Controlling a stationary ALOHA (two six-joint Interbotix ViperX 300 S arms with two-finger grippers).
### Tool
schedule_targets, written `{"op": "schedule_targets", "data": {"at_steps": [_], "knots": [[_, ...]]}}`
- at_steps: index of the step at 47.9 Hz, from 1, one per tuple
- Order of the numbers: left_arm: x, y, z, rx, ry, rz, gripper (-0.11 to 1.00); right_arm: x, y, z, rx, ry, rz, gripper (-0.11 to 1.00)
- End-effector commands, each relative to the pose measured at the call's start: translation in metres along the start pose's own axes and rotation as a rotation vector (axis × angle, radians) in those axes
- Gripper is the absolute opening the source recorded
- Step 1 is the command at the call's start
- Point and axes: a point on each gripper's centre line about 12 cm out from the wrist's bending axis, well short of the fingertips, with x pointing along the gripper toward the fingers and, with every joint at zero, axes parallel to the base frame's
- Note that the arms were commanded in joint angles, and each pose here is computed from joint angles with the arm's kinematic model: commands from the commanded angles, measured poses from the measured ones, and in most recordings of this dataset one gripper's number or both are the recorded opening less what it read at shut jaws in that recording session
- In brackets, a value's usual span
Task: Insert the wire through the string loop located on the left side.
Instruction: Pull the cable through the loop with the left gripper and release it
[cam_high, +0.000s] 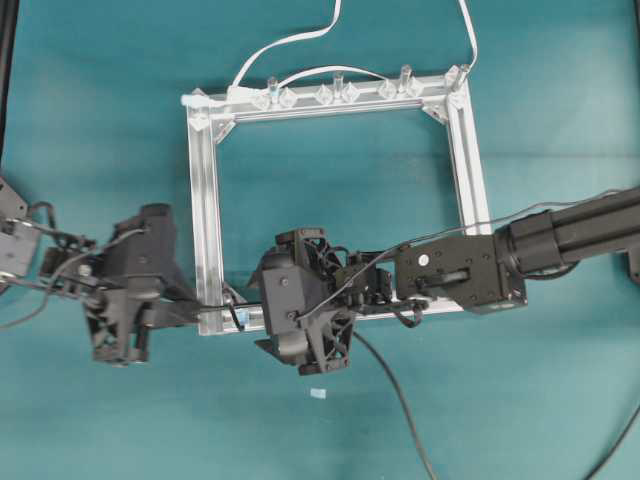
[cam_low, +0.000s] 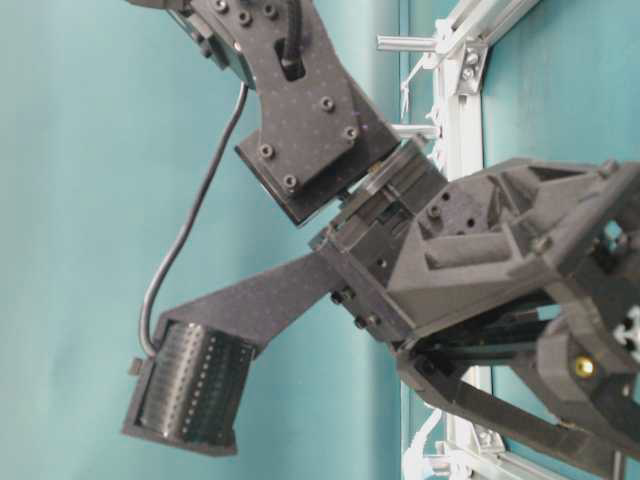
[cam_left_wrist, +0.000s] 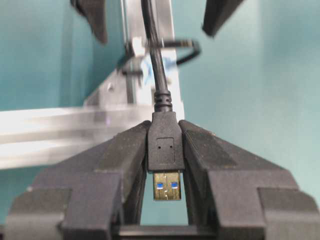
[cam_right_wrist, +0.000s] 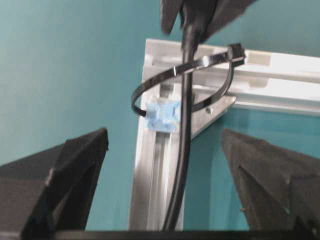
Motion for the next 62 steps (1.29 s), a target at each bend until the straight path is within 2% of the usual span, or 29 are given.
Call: {"op": "schedule_targets", "data": {"at_steps": [1,11,14,23,27,42,62], "knots": [[-0.012,-0.004,-0.001,-0.005,0.001,-0.012,0.19,-0.006,0.002,0.012,0.000,-0.033,0.004,0.91],[-0.030,-0.005,-0.019,0.006,0.051,-0.018,0.19,-0.006,0.002,0.013,0.000,-0.033,0.005,0.91],[-0.035,-0.004,-0.021,-0.001,0.055,-0.018,0.19,-0.006,0.002,0.012,0.000,-0.032,0.005,0.91],[-0.050,0.000,-0.033,-0.060,0.060,-0.017,0.19,-0.006,0.002,0.013,0.000,-0.033,0.005,0.91],[-0.056,0.002,-0.037,-0.068,0.056,-0.021,0.19,-0.006,0.004,0.012,-0.002,-0.032,0.007,0.91],[-0.062,-0.006,-0.041,-0.041,0.067,-0.047,0.19,-0.006,0.004,0.013,-0.002,-0.033,0.007,0.91],[-0.042,-0.008,-0.037,-0.027,0.129,-0.017,0.20,-0.006,0.006,0.012,-0.003,-0.031,0.011,0.91]]}}
